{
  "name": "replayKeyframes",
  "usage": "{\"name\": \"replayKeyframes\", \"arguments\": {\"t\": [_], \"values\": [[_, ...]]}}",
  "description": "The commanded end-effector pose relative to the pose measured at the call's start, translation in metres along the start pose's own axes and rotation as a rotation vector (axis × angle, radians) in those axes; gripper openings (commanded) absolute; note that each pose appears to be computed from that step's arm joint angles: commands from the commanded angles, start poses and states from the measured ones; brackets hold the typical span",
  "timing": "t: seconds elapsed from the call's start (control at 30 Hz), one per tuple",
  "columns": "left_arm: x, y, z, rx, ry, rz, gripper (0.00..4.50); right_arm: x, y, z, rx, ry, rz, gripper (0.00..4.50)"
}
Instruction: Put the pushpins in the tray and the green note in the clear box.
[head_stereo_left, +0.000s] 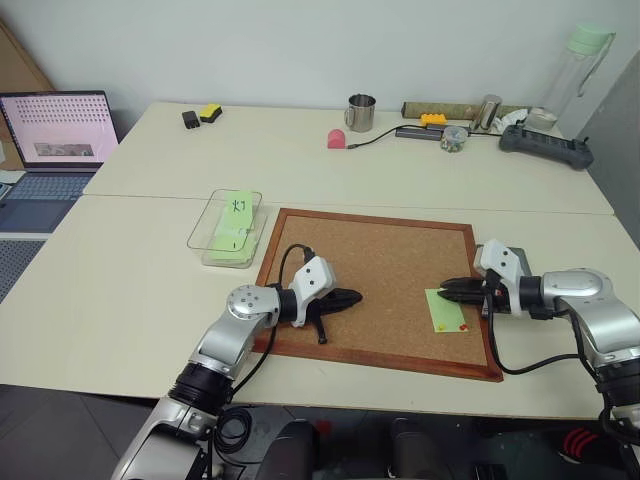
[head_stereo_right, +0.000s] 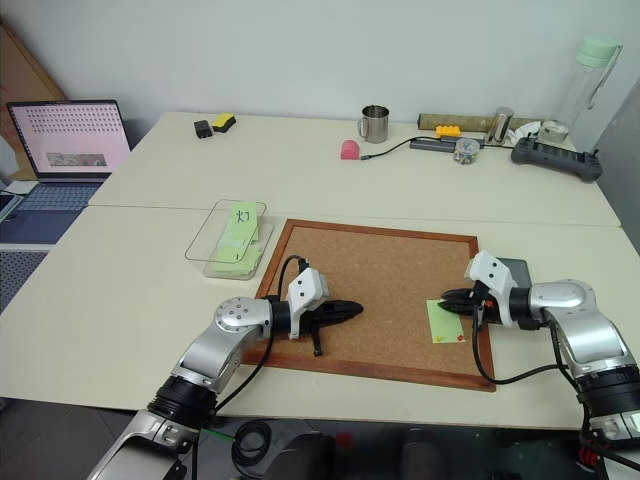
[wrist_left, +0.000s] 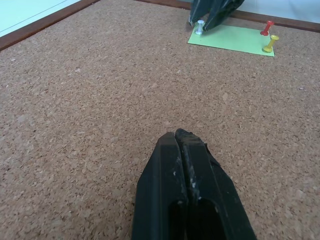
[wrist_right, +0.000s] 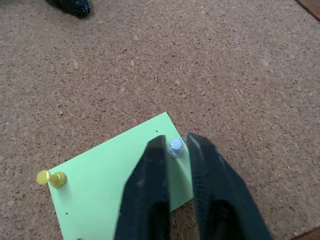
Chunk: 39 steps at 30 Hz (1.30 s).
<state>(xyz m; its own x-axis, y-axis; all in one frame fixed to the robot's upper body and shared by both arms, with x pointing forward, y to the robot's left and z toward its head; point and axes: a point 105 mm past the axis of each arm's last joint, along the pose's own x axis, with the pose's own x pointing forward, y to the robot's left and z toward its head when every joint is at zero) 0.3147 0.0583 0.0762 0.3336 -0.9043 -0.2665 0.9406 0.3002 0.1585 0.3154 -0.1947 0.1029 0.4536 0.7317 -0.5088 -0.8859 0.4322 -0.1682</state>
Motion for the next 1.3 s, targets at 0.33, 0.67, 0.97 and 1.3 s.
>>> {"name": "replayKeyframes", "arguments": {"t": [0.33, 0.67, 0.97, 1.3], "values": [[0.003, 0.0, -0.01, -0.037, 0.023, 0.043, 0.0, -0.015, -0.003, 0.033, 0.014, -0.106, -0.008, 0.01], [0.01, -0.008, -0.015, -0.042, 0.04, 0.033, 0.0, -0.034, -0.003, 0.041, 0.058, -0.141, -0.066, 0.01], [0.012, -0.008, -0.014, -0.044, 0.036, 0.034, 0.0, -0.071, -0.054, 0.011, 0.13, -0.045, -0.393, 0.01], [0.014, -0.007, -0.013, -0.042, 0.031, 0.031, 0.0, -0.077, -0.077, -0.028, 0.176, 0.074, -0.554, 0.66]]}}
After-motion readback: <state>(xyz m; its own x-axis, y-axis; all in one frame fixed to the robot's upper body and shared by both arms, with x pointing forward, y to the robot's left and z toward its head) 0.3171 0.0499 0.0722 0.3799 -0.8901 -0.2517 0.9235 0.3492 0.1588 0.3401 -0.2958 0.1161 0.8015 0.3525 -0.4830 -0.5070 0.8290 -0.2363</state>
